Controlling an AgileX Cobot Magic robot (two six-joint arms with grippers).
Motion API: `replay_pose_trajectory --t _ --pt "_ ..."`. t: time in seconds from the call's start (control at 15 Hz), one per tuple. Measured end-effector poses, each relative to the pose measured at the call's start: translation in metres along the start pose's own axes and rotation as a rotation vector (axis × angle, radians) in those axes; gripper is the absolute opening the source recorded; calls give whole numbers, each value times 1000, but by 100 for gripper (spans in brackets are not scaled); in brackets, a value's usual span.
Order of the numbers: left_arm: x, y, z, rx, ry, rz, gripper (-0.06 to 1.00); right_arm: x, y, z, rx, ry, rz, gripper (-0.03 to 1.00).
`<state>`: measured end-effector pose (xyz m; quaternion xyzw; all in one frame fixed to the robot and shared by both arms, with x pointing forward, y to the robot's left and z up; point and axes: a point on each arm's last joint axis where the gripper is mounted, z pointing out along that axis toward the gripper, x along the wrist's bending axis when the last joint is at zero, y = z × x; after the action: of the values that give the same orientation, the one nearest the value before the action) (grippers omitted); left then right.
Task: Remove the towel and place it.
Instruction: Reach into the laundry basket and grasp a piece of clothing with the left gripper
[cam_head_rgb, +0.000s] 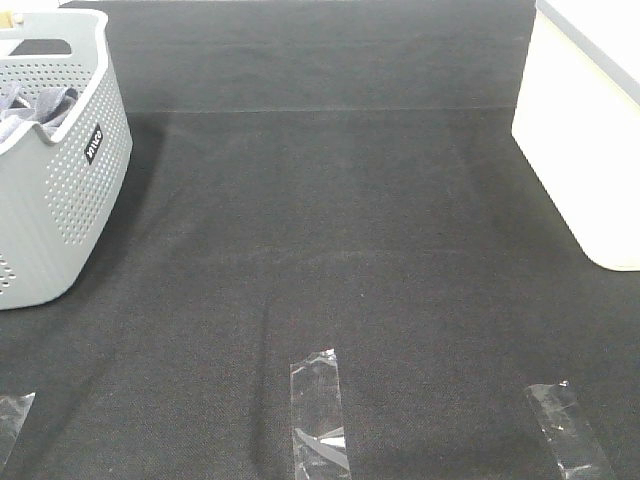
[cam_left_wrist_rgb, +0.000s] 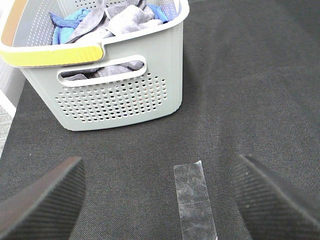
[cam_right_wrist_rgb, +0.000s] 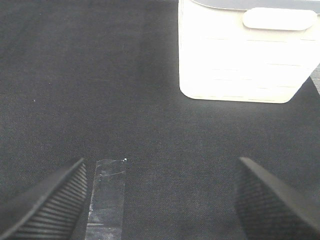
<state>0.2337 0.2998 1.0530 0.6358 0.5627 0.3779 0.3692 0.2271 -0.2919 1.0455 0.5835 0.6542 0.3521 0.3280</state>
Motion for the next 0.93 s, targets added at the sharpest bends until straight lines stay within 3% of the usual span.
replay_pose_trajectory --t 0.93 --pt "0 0 0 0 0 0 77 0 0 0 0 0 0 75"
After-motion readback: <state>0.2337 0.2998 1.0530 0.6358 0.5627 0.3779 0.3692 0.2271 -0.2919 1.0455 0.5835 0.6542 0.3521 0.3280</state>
